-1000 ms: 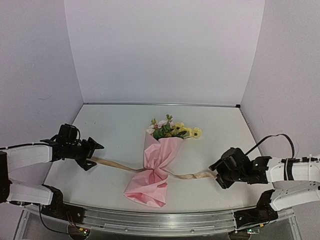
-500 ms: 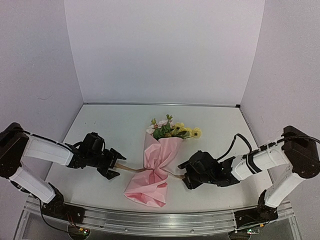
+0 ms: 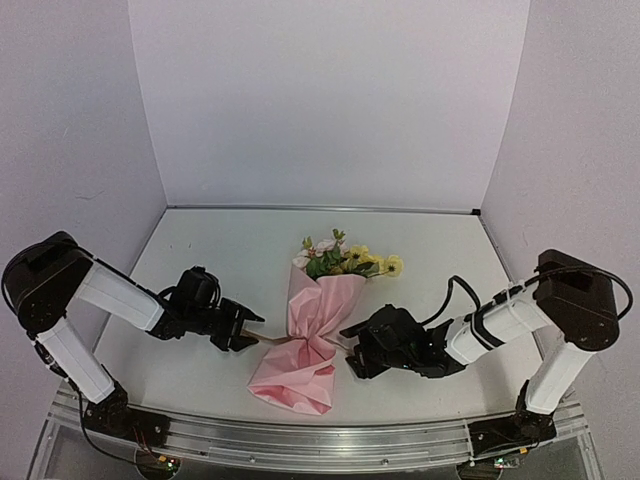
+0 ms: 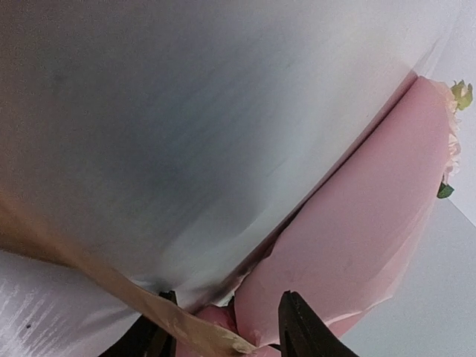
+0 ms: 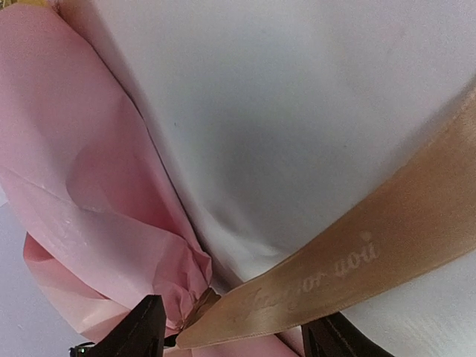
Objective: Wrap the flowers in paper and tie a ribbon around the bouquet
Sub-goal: Tie the ribbon around the folded bouquet.
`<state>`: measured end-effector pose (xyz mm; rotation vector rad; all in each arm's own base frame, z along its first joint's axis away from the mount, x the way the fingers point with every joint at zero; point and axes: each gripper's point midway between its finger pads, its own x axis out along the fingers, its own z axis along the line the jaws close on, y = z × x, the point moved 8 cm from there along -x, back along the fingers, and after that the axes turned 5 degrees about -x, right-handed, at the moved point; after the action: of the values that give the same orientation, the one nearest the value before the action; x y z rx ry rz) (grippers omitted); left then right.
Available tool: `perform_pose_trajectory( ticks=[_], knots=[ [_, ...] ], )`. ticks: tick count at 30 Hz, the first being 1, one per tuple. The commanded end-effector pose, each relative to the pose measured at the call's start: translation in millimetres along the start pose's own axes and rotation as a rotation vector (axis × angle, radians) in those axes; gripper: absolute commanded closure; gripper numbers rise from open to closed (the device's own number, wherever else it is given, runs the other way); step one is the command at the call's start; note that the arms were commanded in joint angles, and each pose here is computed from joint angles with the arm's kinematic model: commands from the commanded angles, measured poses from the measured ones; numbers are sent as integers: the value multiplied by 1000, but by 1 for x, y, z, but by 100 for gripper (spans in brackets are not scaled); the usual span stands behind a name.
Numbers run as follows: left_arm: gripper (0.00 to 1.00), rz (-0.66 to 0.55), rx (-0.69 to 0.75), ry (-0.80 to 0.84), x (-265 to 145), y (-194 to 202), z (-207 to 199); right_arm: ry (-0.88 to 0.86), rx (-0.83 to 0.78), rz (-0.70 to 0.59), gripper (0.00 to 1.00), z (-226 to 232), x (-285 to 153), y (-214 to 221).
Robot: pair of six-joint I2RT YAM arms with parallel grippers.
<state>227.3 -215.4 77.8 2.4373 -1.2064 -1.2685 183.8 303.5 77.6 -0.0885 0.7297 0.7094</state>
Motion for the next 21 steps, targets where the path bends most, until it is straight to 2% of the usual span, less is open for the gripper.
perform_pose_trajectory(
  ticks=[1,5,7,8,11,12,16,21],
  knots=[
    [66,48,-12,24,9,2,-3,19,65,13,37,-10,10,1],
    [95,61,-6,34,13,-1,-2,17,71,-11,42,-16,12,-4],
    [100,55,18,38,14,-1,-4,17,70,-32,50,-18,12,-8],
    [100,41,31,40,12,-2,-4,19,70,-43,57,-20,12,-11],
    [100,-21,98,44,2,-2,-10,15,46,-84,90,-22,8,-23],
    [100,-41,124,51,-1,-2,-14,12,36,-99,99,-23,5,-28],
    [100,-138,225,41,-18,-2,-24,21,-22,-157,100,-22,-8,-42],
    [100,-213,246,-3,-32,-10,0,102,-156,-256,100,-21,-33,-56]
  ],
)
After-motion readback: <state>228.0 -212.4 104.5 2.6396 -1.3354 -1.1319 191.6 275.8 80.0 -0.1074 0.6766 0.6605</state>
